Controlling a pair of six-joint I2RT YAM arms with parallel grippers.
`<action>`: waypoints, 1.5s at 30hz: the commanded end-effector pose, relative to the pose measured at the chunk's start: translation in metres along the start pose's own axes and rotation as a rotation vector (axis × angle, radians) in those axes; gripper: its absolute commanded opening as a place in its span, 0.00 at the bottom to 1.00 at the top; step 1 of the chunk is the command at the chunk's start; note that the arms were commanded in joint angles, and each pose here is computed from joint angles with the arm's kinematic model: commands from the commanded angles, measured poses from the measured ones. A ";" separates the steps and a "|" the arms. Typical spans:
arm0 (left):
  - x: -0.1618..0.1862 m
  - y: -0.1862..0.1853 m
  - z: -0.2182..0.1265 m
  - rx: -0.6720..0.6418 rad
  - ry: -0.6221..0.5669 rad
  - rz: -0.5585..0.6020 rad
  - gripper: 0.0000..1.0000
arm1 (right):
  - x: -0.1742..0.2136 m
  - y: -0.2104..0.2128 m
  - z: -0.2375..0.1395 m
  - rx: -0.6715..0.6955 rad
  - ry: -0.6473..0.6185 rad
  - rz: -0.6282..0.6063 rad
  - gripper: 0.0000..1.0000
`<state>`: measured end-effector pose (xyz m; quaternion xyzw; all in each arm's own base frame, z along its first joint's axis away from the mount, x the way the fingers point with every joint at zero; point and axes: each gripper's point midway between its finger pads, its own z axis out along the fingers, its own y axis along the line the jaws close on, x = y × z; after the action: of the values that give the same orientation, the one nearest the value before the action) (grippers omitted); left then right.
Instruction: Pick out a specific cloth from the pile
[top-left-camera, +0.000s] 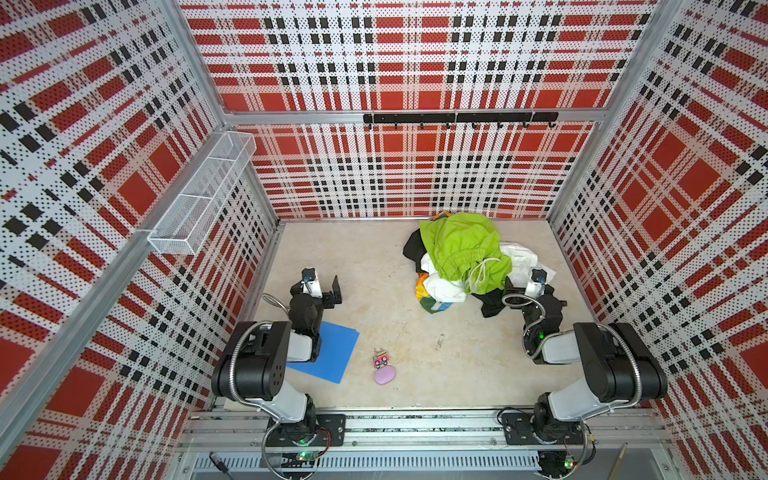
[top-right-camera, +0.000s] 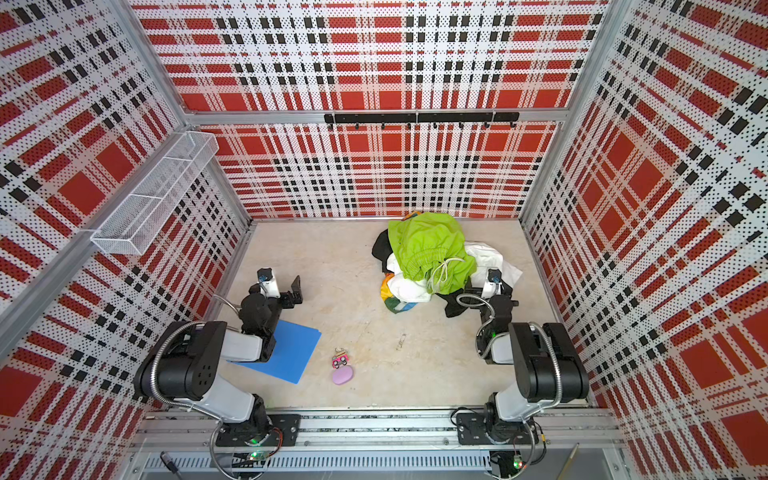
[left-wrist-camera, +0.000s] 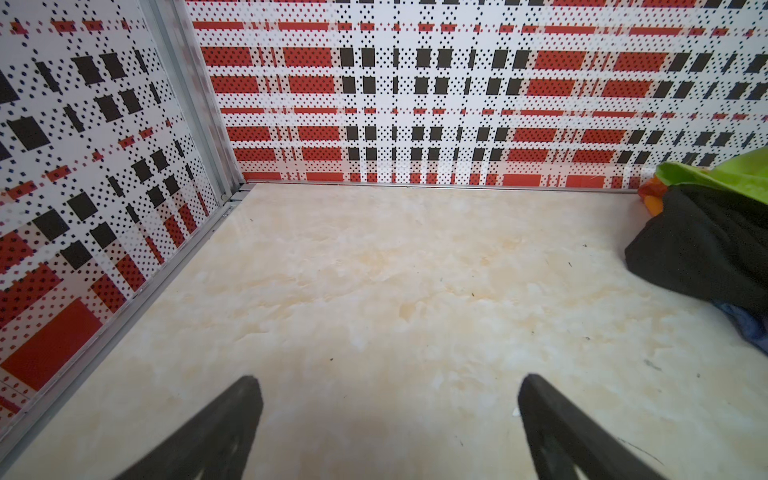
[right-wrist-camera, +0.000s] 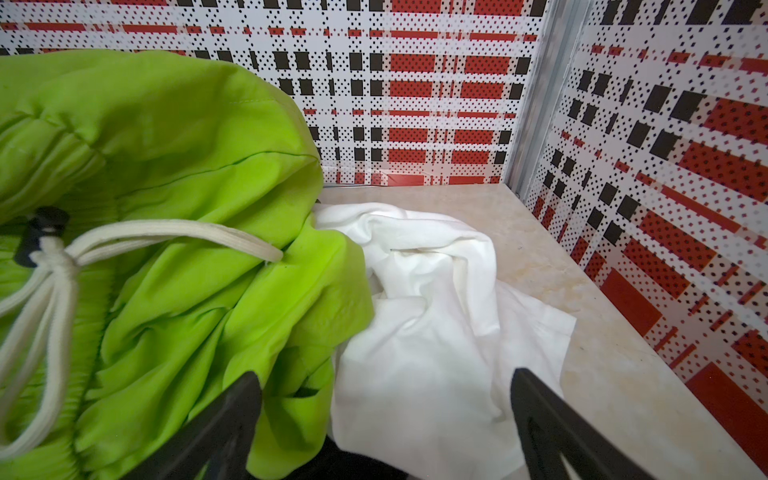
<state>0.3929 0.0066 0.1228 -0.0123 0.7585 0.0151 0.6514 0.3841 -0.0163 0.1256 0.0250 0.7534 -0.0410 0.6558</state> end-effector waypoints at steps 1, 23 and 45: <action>-0.010 0.001 0.001 0.004 -0.032 -0.010 0.99 | -0.013 0.002 0.002 -0.007 -0.049 -0.012 1.00; -0.009 0.002 0.001 0.012 -0.031 -0.021 0.99 | -0.013 0.002 0.002 -0.008 -0.049 -0.010 1.00; -0.011 -0.008 -0.005 0.042 -0.051 0.011 0.99 | -0.019 -0.011 -0.013 0.059 -0.112 0.023 1.00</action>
<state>0.3925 0.0016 0.1237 -0.0037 0.7569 -0.0007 0.6535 0.3742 -0.0238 0.1267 0.0422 0.7436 -0.0550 0.6650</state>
